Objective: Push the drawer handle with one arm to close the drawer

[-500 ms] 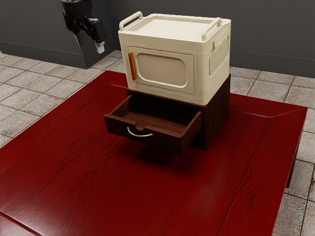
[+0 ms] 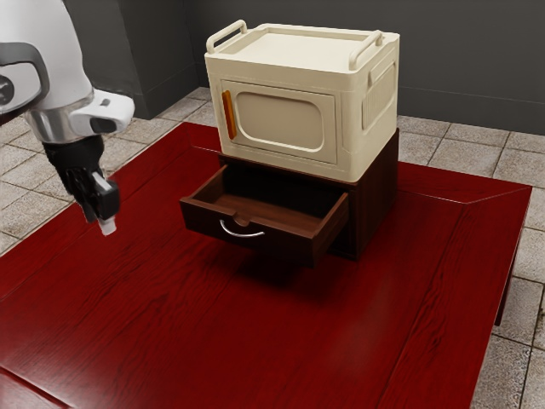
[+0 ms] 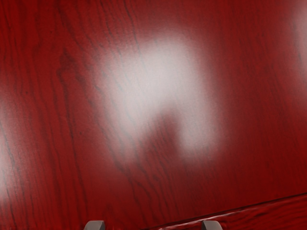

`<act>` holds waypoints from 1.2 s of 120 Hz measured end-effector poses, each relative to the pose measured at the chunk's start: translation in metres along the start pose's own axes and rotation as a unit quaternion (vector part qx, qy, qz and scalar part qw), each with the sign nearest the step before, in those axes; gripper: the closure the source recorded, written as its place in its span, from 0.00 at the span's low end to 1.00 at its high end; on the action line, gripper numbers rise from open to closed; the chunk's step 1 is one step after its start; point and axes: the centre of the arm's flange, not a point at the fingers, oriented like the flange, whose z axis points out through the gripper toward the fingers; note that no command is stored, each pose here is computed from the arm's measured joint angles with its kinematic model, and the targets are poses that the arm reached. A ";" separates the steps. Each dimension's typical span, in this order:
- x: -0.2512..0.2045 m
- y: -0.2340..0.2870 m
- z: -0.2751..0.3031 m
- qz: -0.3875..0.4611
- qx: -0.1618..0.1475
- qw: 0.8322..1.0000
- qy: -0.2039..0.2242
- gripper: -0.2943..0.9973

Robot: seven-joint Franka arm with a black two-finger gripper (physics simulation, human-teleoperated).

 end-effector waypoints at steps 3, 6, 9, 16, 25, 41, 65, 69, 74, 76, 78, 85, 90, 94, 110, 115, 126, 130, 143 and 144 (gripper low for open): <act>-0.003 0.002 0.010 -0.007 0.002 1.000 -0.001 0.61; -0.004 0.004 0.022 -0.014 0.004 1.000 -0.003 0.65; -0.004 0.006 0.034 -0.021 0.005 1.000 -0.004 0.67; -0.001 0.007 0.054 -0.038 0.006 0.999 0.000 0.72; 0.015 0.008 0.078 -0.058 0.006 0.998 0.008 0.76; 0.035 0.016 0.105 -0.101 -0.012 0.994 0.027 0.80; 0.066 0.028 0.141 -0.154 -0.026 0.987 0.031 0.83; 0.070 0.028 0.145 -0.161 -0.027 0.986 0.032 0.83; 0.076 0.028 0.153 -0.168 -0.027 0.985 0.034 0.83; 0.078 0.028 0.155 -0.171 -0.027 0.984 0.035 0.83; 0.080 0.028 0.156 -0.173 -0.027 0.984 0.037 0.83; 0.087 0.027 0.159 -0.177 -0.023 0.983 0.044 0.83; 0.091 0.027 0.161 -0.178 -0.020 0.983 0.049 0.83; 0.094 0.026 0.163 -0.179 -0.018 0.982 0.054 0.83; 0.107 0.025 0.171 -0.177 -0.007 0.982 0.064 0.83; 0.112 0.026 0.179 -0.176 -0.005 0.982 0.062 0.83; 0.123 0.027 0.186 -0.173 -0.003 0.983 0.067 0.84; 0.127 0.028 0.187 -0.170 -0.003 0.983 0.070 0.84; 0.141 0.035 0.184 -0.157 -0.002 0.984 0.085 0.84; 0.142 0.036 0.184 -0.156 -0.002 0.984 0.086 0.84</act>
